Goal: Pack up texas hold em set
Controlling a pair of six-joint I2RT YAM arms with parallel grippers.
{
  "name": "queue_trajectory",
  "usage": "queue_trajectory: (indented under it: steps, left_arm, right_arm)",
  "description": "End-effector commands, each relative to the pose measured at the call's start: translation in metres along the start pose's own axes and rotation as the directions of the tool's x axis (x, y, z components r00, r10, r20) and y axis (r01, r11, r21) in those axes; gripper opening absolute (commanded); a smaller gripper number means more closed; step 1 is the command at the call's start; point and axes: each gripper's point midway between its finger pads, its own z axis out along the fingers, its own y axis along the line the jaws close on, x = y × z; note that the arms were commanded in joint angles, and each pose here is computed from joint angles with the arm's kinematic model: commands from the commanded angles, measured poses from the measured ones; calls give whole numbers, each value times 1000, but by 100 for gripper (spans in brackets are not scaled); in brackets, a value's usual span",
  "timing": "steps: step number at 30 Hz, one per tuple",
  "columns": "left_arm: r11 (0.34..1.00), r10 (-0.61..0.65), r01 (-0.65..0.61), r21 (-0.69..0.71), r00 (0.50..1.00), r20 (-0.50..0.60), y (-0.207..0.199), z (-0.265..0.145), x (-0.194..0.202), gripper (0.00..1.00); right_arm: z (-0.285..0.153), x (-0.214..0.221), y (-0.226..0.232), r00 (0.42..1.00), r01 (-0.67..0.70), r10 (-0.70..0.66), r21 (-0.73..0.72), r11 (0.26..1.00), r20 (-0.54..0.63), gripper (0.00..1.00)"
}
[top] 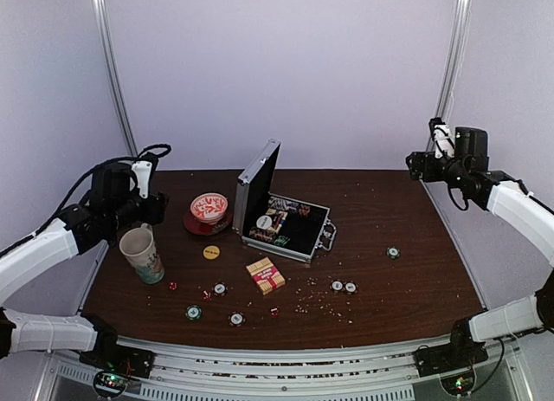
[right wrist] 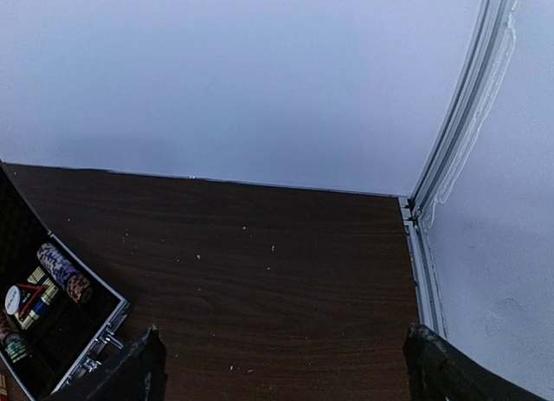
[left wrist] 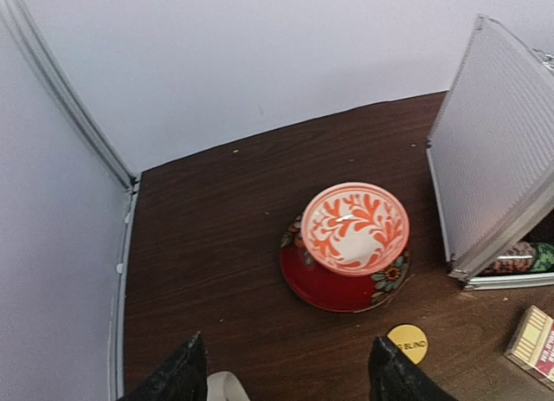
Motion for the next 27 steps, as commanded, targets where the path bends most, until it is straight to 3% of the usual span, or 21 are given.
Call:
queue_trajectory:
  steps: [1, 9, 15, 21, 27]
  left_arm:
    - [983, 9, -24, 181, 996, 87, -46, -12, -18, 65]
    - [919, 70, -106, 379, 992, 106, -129, -27, -11, 70]
    - [886, 51, -87, 456, 995, 90, -166, -27, 6, 79]
    - [889, 2, -31, 456, 998, 64, -178, -20, 21, 80]
    - [902, -33, 20, 430, 999, 23, -181, -7, 33, 79]
  right_arm:
    - [19, 19, 14, 994, 89, -94, -98, 991, -51, 94]
    - [76, 63, 55, 947, 140, -212, -285, 948, -240, 74]
    - [117, 98, 106, 891, 132, -288, -406, 904, -352, 63]
    - [150, 135, 171, 831, 127, -376, -519, 845, -409, 62]
    - [185, 161, 212, 815, 30, -367, -600, 799, -449, 61]
